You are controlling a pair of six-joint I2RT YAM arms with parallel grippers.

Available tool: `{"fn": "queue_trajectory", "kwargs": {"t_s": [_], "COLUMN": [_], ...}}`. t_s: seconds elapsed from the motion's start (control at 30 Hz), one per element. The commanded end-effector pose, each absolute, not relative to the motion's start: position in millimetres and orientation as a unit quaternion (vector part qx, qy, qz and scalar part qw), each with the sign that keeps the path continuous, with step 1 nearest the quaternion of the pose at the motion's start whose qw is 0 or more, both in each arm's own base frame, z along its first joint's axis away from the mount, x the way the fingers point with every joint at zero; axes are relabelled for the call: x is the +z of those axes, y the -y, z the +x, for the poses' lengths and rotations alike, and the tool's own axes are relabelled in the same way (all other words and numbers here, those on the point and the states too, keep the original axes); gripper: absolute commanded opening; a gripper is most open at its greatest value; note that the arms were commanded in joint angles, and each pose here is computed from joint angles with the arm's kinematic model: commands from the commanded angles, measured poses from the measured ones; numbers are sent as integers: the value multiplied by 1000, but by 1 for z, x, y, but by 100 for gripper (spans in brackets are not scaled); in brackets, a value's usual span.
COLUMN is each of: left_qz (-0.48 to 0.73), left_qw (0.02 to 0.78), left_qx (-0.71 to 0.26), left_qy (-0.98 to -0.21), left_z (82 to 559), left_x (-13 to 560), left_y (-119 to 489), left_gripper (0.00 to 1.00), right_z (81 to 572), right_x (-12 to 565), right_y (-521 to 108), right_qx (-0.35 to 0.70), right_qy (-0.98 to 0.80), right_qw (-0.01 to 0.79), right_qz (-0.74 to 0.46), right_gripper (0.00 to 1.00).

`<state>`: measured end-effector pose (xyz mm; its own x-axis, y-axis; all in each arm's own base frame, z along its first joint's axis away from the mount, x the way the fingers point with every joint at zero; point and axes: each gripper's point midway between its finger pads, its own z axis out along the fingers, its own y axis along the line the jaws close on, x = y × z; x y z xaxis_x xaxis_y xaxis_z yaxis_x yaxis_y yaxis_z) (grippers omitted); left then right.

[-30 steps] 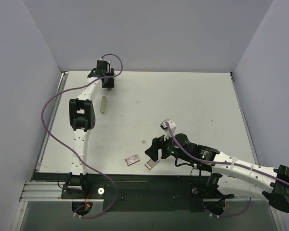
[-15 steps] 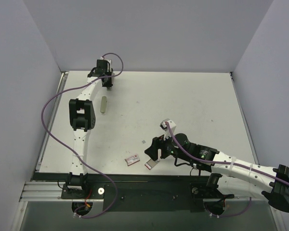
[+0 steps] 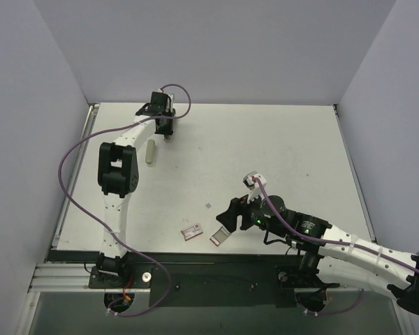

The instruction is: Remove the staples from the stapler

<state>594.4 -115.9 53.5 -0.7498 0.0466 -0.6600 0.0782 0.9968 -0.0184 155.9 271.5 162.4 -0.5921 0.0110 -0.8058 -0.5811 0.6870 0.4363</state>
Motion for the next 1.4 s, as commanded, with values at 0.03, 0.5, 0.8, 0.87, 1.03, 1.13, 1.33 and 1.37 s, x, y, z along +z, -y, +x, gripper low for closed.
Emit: {"fn": "queue_trajectory", "kwargs": {"t_s": [0.03,0.5,0.8,0.87,1.03,1.13,1.33,1.37], "left_qz": [68,199,267,272,284,282,289,290], "left_qw": [435,434,447,451,444,441,427,431], "left_qx": [-77,-154,-187,-187,-182,-182,-174,-175], "left_qy": [-894,-865,-833,-830,-830,-832,-839,-837], "left_z": [556,418,355,348,329,318,312,313], "left_x": [141,126,101,98,86,81,77,82], "left_y": [184,294,317,315,304,295,291,293], "left_gripper": [0,0,0,0,0,1,49,59], "right_z": [153,133,127,127,126,128,127,128], "right_x": [169,161,145,142,138,135,136,137], "right_y": [-246,-192,-185,-185,-185,-184,-188,-188], "right_qx": [338,311,299,294,292,288,288,290], "right_qy": [-819,-838,-851,-855,-858,-859,-860,-859], "right_qw": [437,430,414,410,404,406,401,403], "right_qz": [-154,-122,-120,-122,-121,-118,-126,-125], "right_gripper": [65,64,64,64,65,65,67,67]}}
